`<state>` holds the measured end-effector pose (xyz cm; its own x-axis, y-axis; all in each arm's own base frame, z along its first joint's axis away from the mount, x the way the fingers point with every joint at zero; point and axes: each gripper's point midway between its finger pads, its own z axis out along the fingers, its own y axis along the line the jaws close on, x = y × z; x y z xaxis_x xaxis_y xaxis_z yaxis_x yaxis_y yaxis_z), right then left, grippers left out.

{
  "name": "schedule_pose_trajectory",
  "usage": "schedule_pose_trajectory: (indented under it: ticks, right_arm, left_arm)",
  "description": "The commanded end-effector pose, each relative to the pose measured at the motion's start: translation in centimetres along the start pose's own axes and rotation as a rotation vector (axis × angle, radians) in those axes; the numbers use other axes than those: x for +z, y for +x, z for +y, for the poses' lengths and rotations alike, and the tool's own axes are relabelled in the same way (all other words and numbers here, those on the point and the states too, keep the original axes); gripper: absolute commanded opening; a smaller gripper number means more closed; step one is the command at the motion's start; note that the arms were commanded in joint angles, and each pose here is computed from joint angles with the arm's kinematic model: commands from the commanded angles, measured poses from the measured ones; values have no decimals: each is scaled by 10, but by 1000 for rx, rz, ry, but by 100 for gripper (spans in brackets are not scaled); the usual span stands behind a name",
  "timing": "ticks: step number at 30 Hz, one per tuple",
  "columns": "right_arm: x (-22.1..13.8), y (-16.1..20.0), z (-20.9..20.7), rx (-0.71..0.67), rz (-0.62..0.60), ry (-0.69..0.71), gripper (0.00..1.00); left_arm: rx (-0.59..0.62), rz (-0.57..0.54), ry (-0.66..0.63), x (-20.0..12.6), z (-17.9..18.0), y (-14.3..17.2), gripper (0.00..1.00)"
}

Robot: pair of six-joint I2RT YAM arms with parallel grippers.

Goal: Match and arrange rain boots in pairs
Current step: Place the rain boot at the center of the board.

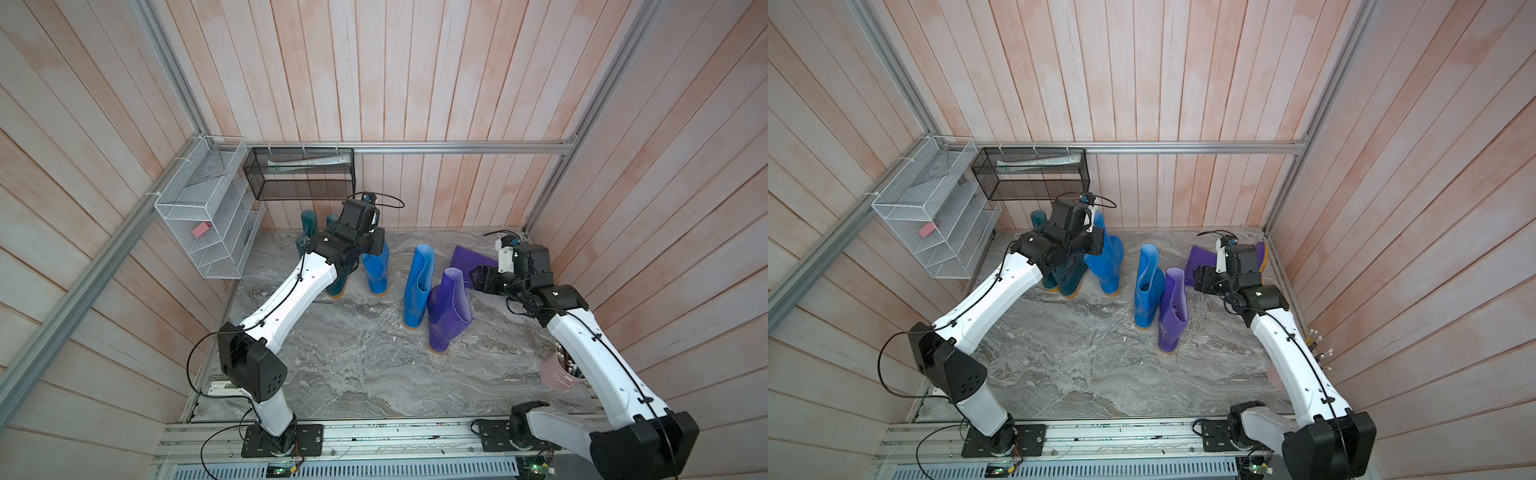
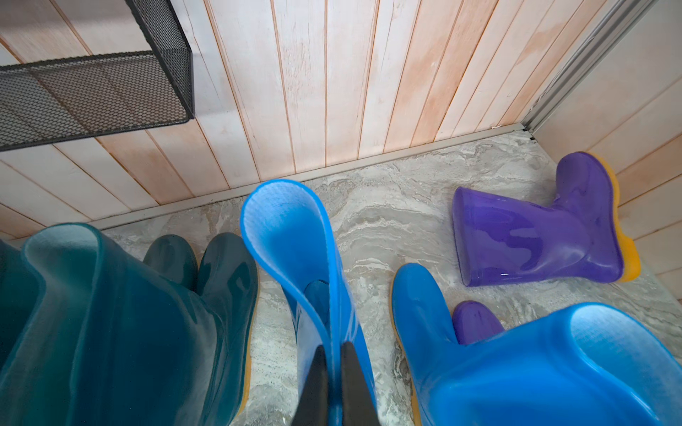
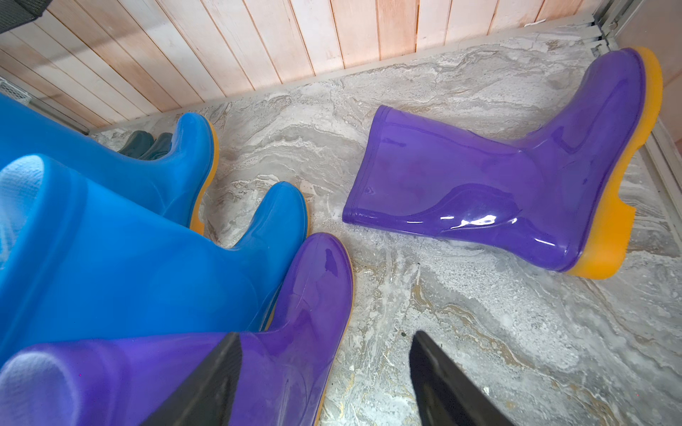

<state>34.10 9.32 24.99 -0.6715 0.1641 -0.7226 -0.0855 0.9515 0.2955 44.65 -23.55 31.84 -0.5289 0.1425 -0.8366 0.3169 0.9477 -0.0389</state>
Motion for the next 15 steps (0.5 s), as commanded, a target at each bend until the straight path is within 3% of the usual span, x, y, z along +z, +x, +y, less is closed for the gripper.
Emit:
schedule_pose_trajectory:
  ticks: [1,15]
  right_arm:
    - [-10,-2,3,-1,-9,-2,74]
    - [-10,0,2,0,-8,2,74]
  left_arm:
    - [3,-219,18,-20,-1,-63,0]
    - [55,-246,-31,3,13,-70,0]
